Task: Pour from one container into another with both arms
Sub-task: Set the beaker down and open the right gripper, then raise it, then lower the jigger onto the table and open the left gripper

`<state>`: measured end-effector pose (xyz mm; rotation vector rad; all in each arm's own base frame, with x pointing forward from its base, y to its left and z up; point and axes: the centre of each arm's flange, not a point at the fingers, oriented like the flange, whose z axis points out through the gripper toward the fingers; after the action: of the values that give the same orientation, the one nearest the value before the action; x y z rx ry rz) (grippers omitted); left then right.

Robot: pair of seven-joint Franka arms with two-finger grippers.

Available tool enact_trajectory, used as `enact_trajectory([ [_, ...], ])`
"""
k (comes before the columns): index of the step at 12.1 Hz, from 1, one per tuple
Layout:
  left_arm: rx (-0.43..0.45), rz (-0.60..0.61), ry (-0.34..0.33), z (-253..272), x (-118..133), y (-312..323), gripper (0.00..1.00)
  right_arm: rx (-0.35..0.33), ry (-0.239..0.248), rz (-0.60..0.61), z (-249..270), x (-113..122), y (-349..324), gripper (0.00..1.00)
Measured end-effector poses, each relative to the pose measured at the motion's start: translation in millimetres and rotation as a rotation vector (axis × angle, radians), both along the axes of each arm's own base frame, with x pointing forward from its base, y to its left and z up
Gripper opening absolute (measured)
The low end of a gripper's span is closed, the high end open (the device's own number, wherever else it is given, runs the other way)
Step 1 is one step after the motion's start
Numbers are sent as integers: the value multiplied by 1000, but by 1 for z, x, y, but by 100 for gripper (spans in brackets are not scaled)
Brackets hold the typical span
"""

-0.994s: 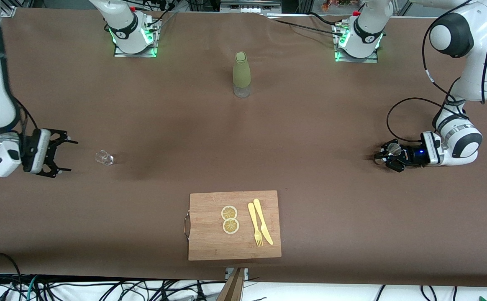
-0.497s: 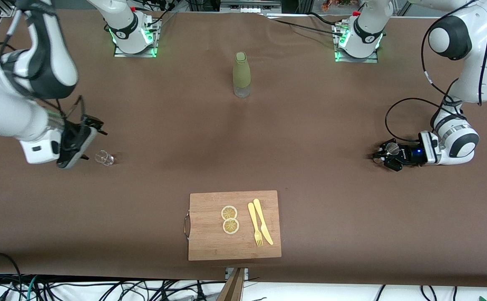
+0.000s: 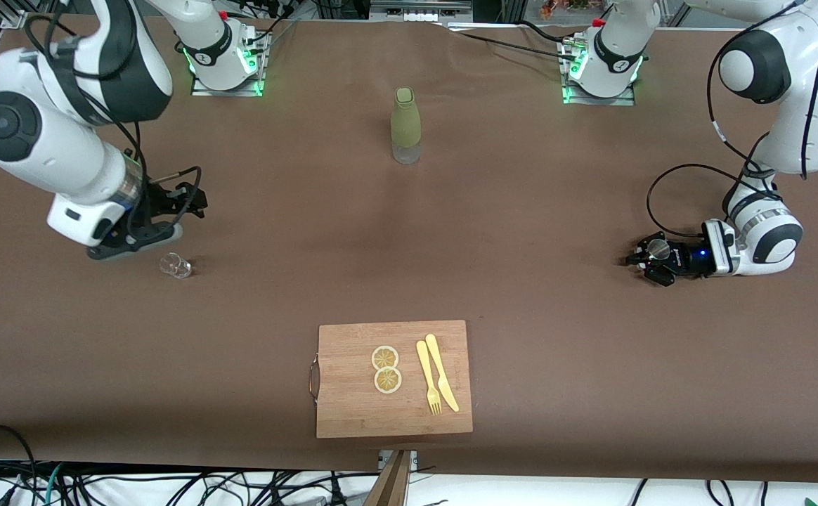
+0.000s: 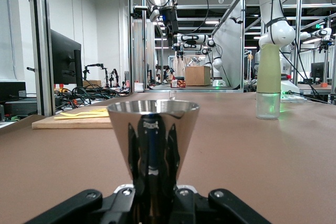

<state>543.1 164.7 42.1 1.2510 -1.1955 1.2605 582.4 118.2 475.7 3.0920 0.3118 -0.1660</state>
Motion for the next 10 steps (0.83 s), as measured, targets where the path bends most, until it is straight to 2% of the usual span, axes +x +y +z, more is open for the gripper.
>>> enact_trajectory([
  [1,0,0,0,0,0,0,21,-17,8,-95,11,-7,-3,100],
  [2,0,-1,0,0,0,0,21,-31,16,-162,22,-14,-9,100],
  [3,2,-5,1,0,-1,0,29,-42,27,-212,35,-20,-22,100],
  [6,9,-18,5,-1,-2,1,60,-51,40,-324,79,-31,-90,100],
  [9,18,-34,11,-2,-5,2,96,-35,33,-321,104,-39,-136,100],
  [10,24,-32,14,-2,-6,6,100,-26,26,-291,104,-37,-138,100],
])
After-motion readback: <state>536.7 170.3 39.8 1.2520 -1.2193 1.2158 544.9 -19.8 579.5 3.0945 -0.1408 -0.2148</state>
